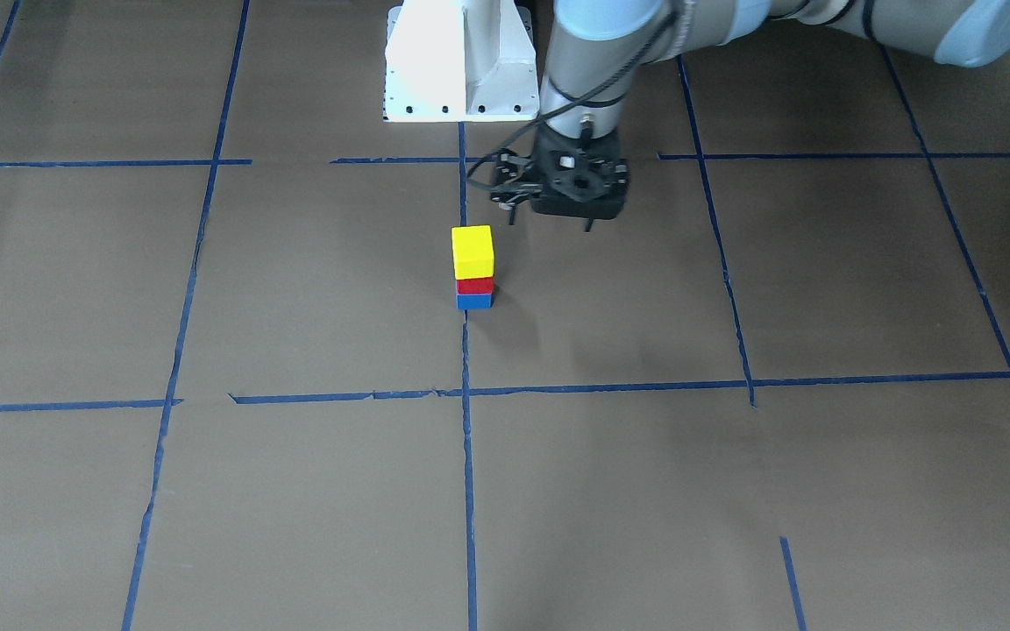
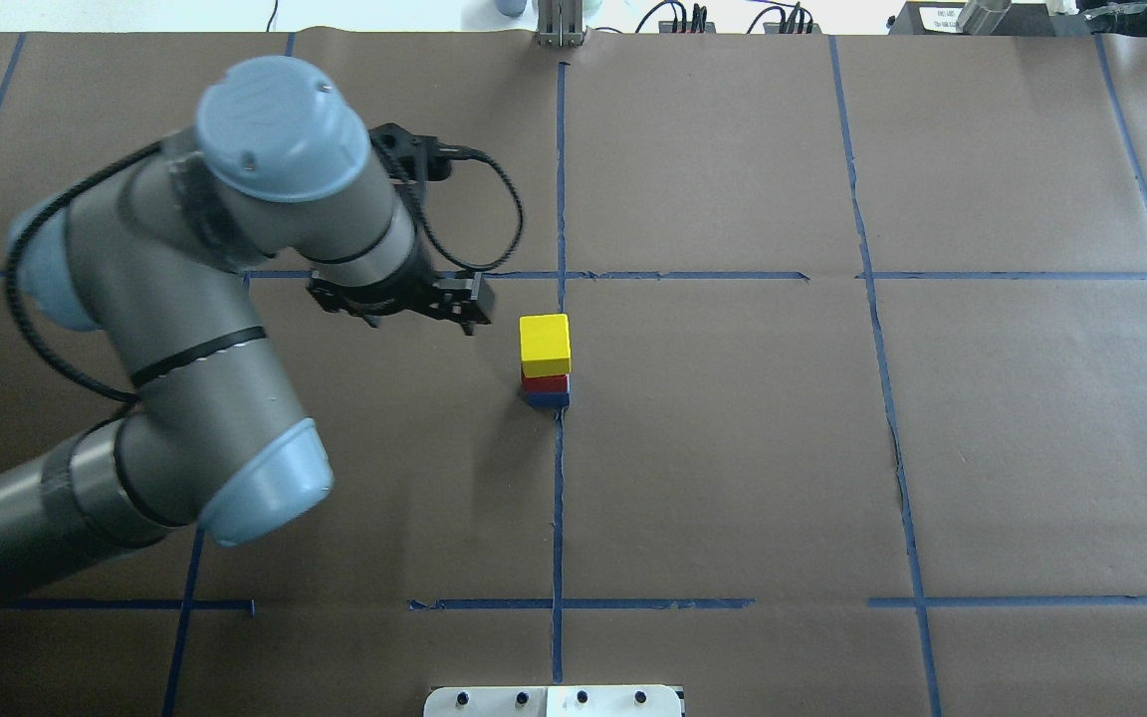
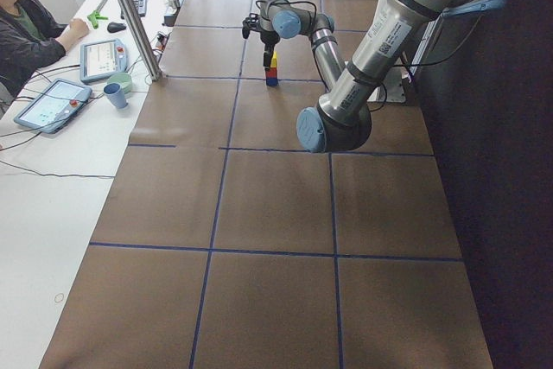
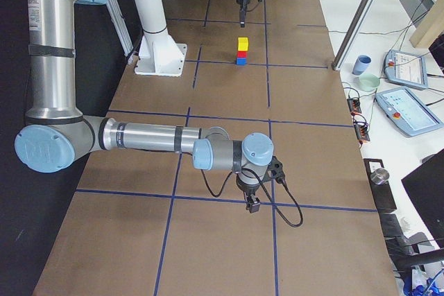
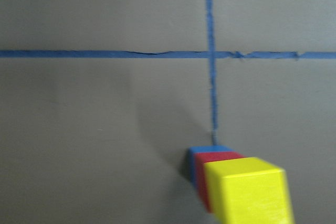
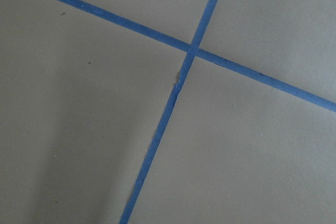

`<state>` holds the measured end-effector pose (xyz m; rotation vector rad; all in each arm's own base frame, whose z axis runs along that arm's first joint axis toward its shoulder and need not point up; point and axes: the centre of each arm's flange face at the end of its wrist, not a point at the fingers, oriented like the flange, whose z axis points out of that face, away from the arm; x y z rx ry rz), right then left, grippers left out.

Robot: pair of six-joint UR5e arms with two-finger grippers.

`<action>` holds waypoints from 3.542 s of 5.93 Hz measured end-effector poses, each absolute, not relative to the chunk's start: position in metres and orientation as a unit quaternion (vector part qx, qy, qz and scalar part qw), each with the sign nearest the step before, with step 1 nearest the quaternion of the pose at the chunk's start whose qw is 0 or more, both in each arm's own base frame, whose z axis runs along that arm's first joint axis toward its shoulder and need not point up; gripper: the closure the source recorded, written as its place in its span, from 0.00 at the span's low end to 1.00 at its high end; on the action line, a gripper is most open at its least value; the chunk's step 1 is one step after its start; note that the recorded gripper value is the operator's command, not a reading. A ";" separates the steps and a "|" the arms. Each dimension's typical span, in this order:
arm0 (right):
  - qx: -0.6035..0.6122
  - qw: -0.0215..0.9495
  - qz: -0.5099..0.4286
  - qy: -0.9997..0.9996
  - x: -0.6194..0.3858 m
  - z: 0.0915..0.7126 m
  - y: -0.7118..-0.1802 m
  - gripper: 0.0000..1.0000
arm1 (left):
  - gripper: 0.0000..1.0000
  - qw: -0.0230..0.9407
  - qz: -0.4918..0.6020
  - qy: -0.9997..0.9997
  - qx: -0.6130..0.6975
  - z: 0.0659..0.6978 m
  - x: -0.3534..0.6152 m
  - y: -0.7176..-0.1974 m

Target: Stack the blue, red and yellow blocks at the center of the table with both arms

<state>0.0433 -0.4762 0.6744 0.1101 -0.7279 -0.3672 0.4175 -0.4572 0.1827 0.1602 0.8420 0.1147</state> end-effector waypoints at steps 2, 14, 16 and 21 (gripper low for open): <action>0.054 0.917 -0.178 -0.354 0.043 0.674 -0.477 0.00 | 0.00 0.923 0.125 0.346 0.109 0.293 0.310 -0.488; 0.041 0.921 -0.150 -0.356 0.043 0.677 -0.474 0.00 | 0.00 0.922 0.104 0.373 0.020 0.657 -0.061 -0.416; 0.040 0.921 -0.150 -0.356 0.043 0.677 -0.474 0.00 | 0.00 0.921 0.107 0.373 0.028 0.649 -0.061 -0.420; 0.039 0.922 -0.149 -0.356 0.043 0.679 -0.473 0.00 | 0.00 0.921 0.108 0.373 0.029 0.647 -0.061 -0.421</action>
